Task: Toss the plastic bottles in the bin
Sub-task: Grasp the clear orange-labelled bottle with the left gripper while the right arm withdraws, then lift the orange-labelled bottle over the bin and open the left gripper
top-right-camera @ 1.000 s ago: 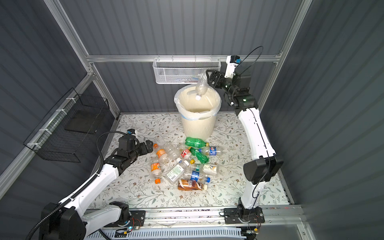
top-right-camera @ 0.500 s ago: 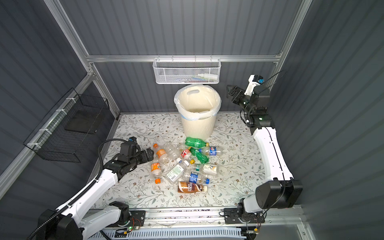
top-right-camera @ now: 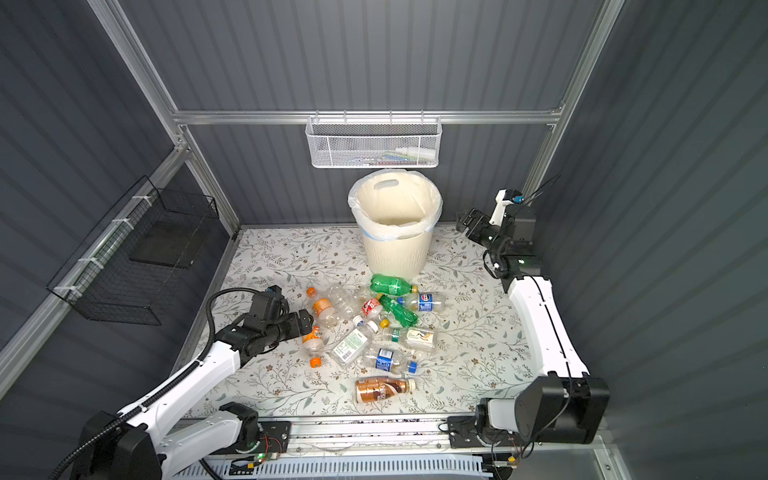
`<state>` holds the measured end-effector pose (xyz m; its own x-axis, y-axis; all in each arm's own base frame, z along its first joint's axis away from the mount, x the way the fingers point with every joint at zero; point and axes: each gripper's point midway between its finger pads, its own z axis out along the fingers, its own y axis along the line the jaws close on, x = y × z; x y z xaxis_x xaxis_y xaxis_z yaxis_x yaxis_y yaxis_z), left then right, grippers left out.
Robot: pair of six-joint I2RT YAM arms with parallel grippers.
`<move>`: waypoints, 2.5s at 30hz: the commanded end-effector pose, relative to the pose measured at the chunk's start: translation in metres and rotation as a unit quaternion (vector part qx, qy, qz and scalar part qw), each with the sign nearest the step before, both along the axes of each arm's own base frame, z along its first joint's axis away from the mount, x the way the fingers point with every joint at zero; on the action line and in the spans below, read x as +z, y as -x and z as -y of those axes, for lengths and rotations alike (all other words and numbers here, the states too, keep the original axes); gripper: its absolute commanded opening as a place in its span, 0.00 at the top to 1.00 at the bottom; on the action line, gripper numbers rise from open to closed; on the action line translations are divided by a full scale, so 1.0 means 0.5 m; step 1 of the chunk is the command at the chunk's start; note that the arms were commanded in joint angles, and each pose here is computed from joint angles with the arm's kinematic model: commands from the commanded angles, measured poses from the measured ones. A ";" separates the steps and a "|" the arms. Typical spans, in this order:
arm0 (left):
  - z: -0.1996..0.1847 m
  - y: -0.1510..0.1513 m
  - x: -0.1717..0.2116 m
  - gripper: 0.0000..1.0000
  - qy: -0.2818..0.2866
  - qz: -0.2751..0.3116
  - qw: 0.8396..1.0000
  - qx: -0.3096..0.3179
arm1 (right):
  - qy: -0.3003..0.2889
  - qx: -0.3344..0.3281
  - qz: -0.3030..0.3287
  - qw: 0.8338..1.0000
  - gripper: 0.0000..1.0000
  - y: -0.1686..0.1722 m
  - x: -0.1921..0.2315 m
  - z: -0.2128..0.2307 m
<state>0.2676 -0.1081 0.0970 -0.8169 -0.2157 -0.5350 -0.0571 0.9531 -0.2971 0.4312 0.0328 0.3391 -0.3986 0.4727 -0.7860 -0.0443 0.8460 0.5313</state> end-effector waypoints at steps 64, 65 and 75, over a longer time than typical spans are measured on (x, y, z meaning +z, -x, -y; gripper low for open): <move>-0.052 -0.010 0.072 0.46 -0.049 0.120 0.991 0.043 | 0.053 0.068 -0.202 0.976 0.12 0.130 -0.298 -0.069; -0.056 -0.015 0.095 0.46 -0.049 0.142 0.988 0.048 | 0.052 0.067 -0.200 0.976 0.12 0.129 -0.298 -0.069; -0.060 -0.057 0.334 0.45 -0.043 0.334 0.940 0.044 | 0.056 0.059 -0.198 0.977 0.12 0.129 -0.300 -0.063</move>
